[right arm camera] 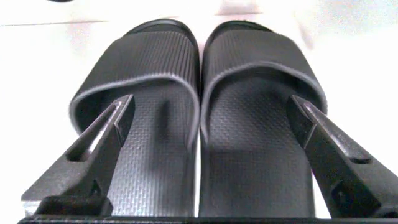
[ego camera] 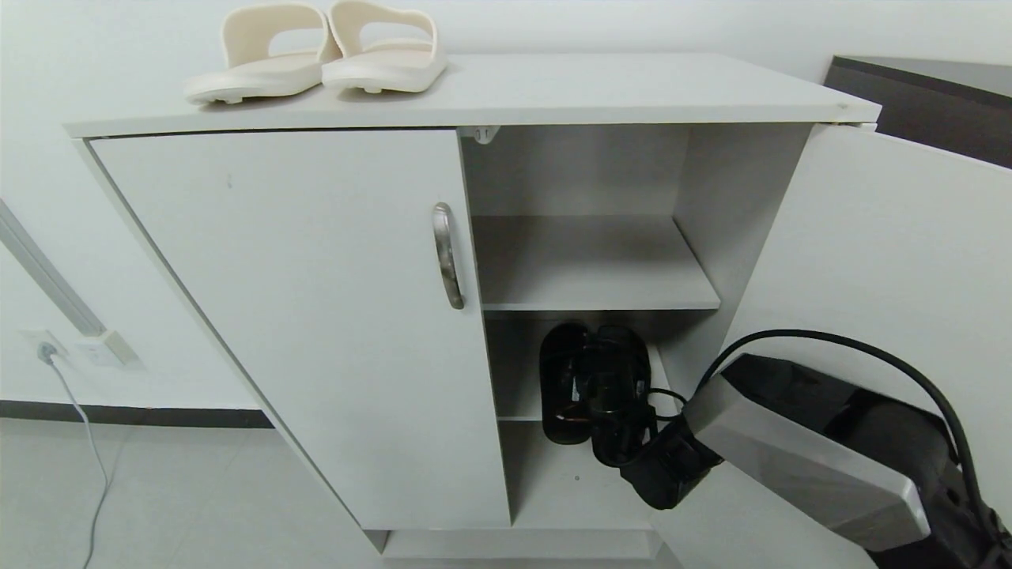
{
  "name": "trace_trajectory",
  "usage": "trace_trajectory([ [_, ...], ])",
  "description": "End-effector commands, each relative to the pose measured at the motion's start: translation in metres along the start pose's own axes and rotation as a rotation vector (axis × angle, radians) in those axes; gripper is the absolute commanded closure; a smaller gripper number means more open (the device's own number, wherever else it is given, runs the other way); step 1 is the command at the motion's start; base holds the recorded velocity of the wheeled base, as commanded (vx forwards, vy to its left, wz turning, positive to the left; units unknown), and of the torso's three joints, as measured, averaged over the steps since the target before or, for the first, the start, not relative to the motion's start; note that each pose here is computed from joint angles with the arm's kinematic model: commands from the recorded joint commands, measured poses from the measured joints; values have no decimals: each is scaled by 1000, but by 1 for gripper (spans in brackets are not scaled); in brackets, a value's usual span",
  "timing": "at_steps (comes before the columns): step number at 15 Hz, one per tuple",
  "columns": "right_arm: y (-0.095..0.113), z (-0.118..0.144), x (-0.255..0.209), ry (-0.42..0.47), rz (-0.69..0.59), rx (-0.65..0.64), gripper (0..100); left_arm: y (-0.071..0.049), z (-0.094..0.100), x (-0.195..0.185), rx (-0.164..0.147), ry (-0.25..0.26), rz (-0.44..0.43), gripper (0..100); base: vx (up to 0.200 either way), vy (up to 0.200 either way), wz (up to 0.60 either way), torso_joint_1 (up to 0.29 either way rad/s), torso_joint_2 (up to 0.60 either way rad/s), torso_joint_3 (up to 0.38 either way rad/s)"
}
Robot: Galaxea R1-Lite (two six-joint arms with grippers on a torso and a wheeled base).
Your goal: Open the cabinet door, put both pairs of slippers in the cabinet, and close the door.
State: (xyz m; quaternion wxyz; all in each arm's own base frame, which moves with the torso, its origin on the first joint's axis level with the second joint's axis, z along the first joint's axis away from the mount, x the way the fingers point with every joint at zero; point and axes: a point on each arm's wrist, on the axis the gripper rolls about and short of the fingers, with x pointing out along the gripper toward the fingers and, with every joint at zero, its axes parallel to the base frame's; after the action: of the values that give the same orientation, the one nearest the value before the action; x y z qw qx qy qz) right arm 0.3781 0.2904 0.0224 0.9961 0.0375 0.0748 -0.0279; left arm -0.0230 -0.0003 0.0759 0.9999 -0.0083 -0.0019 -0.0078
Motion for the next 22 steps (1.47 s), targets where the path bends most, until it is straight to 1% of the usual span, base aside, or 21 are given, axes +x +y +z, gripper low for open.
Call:
trace_trajectory([
  [1,-7,26,-45,2,49,-6,0,0,0,0,0,1,0,100,0,0,0,0,0,0],
  [3,-12,23,-77,18,96,-25,0,0,0,0,0,1,-1,100,0,0,0,0,0,0],
  [5,-15,12,-97,24,130,-41,0,0,0,0,0,1,-1,100,0,0,0,0,0,0],
  [8,-19,14,-102,13,137,-31,0,0,0,0,0,1,-1,100,0,0,0,0,0,0],
  [12,-21,11,-105,22,137,-41,0,0,0,0,0,1,-1,100,0,0,0,0,0,0],
  [18,-22,11,-105,21,137,-41,0,0,0,0,0,1,-1,100,-200,0,0,2,2,-1],
  [22,-22,10,-106,18,138,-53,0,0,0,0,3,1,-3,100,0,0,0,0,0,0],
])
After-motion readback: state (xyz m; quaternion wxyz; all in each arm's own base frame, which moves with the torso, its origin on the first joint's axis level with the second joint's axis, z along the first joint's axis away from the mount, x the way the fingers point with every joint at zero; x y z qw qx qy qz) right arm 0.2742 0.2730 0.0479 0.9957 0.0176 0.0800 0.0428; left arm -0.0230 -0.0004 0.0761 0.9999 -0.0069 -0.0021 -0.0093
